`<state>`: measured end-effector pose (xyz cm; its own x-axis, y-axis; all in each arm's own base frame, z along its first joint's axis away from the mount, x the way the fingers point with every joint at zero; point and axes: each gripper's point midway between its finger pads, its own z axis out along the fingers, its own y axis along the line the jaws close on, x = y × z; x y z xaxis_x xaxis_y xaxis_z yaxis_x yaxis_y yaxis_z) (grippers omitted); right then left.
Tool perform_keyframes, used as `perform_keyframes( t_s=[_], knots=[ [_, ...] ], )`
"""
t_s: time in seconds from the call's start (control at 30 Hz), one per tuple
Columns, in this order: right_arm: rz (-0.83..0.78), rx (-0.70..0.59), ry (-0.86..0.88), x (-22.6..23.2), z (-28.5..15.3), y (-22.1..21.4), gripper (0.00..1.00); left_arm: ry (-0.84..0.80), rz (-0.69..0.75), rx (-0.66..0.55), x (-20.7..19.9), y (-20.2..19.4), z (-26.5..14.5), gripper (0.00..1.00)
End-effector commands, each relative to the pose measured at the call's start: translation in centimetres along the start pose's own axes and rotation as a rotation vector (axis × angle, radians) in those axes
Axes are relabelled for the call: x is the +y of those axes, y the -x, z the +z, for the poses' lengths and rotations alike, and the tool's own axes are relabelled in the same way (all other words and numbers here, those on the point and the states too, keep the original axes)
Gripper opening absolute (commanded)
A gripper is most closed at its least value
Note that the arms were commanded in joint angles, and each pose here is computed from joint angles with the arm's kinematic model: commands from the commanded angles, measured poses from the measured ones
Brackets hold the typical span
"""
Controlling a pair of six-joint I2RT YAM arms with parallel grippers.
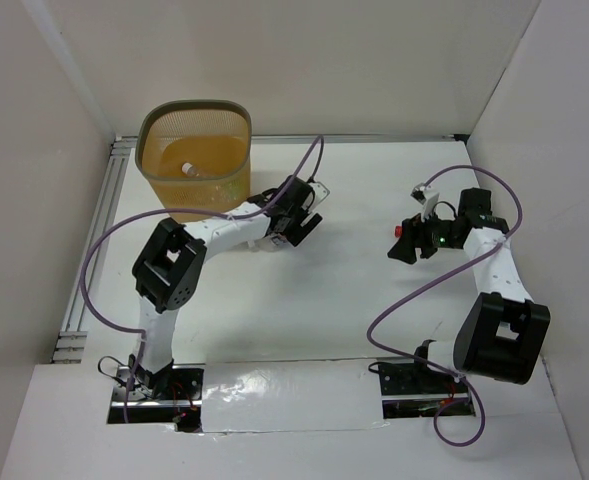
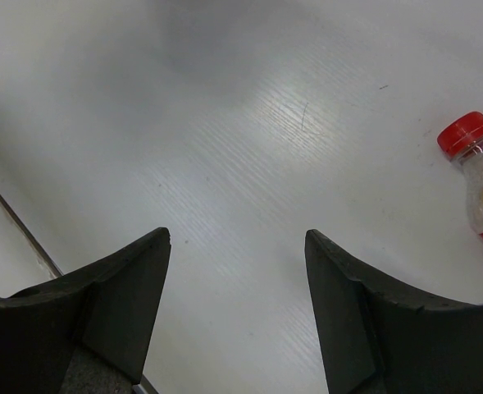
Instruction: Put the plastic bottles in the bin
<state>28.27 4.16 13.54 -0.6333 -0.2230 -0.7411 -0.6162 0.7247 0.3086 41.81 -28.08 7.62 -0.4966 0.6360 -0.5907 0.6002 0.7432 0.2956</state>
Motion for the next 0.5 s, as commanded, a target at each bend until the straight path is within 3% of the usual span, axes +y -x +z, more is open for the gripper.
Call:
perform_keyframes(
  t_s=[0.0,0.13,0.2,0.4,0.47],
  knots=[
    [-0.010,-0.028,-0.002,-0.4,-0.1,0.5,0.74,-0.007,0.024,0.010,0.4,-0.1,0.6,0.96],
    [-0.003,-0.023,0.002,-0.5,0.1,0.3,0.74,-0.045,0.019,0.047,0.1,-1.6,1.5,0.93],
    [0.004,-0.018,0.005,-0.5,0.2,0.2,0.74,-0.076,0.020,0.051,-0.5,-2.0,1.6,0.84],
    [0.004,-0.018,0.005,-0.8,0.4,0.2,0.75,-0.189,0.065,0.055,-3.6,-2.9,1.3,0.73],
    [0.004,-0.018,0.005,-0.8,0.4,0.1,0.85,-0.232,0.073,0.066,-4.8,-3.4,1.1,0.66]
  ],
)
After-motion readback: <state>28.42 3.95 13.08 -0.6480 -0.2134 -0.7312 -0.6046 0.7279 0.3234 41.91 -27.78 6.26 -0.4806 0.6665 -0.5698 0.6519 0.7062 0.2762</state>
